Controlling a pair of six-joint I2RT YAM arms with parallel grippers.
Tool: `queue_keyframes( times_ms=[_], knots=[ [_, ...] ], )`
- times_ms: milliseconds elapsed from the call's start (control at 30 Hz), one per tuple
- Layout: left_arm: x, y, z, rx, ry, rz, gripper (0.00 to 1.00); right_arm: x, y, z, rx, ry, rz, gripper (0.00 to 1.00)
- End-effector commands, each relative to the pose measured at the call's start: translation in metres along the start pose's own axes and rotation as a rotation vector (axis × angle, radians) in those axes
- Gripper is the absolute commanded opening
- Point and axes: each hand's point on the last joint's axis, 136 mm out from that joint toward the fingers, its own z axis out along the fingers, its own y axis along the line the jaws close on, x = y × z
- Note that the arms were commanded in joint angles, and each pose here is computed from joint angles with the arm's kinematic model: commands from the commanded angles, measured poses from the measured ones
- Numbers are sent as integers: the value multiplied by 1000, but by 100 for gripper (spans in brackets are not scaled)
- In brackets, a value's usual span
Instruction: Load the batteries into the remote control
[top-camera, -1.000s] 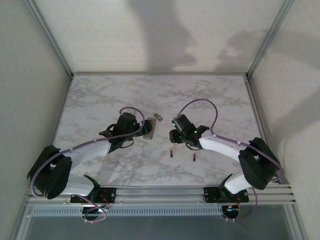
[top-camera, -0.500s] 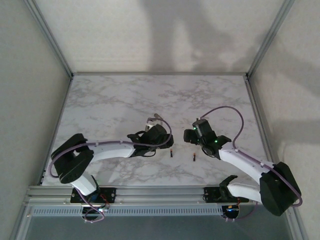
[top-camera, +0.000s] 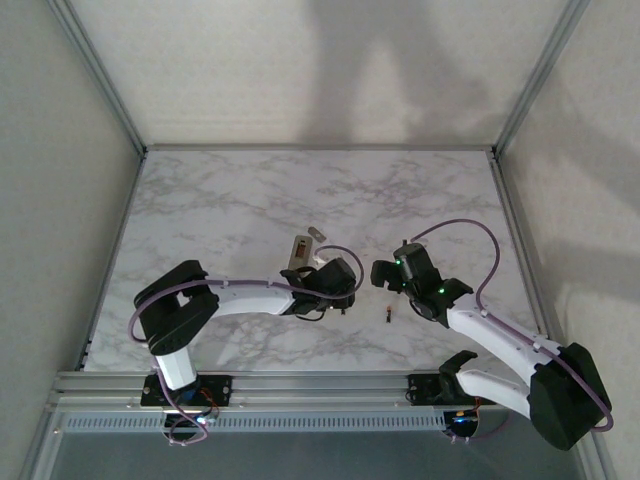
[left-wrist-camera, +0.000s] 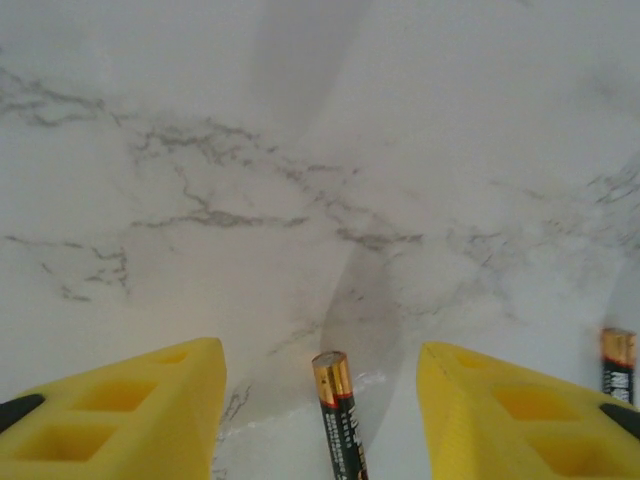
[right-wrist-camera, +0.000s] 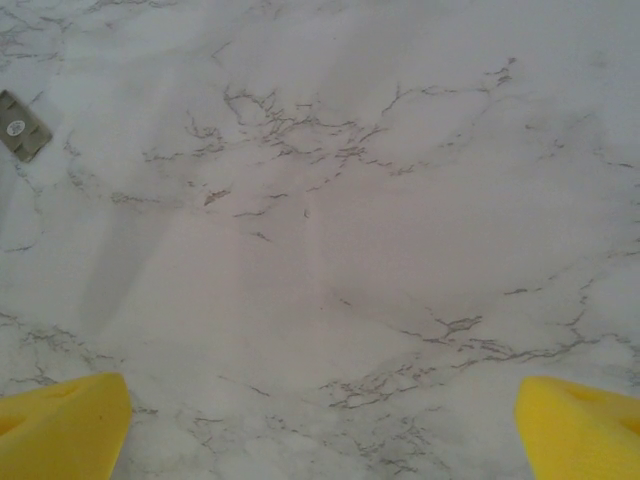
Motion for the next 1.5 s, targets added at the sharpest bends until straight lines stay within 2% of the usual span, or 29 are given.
queue_keyframes(
  times_ms=[0, 167, 233, 400, 533, 700, 1100, 1467],
  knots=[
    [14, 3, 2, -40, 43, 30, 48, 5, -11, 3, 46, 4, 14, 99],
    [16, -1, 6, -29, 55, 40, 47, 6, -13, 4, 51, 7, 17, 99],
    [18, -4, 9, -26, 68, 51, 43, 6, -13, 4, 50, 4, 17, 99],
    [22, -3, 16, -53, 96, 71, 39, 5, -13, 4, 51, 1, 19, 99],
    [27, 2, 23, -81, 125, 86, 25, 4, -13, 4, 48, -3, 18, 99],
    [21, 1, 23, -92, 105, 98, 8, 4, -11, 5, 40, -4, 16, 99],
    [-51, 8, 3, -79, -59, 66, 9, 12, 15, 15, -89, 50, -8, 99],
    [-104, 51, -29, -50, -209, 26, 9, 9, 61, 21, -236, 82, -57, 99]
  ],
)
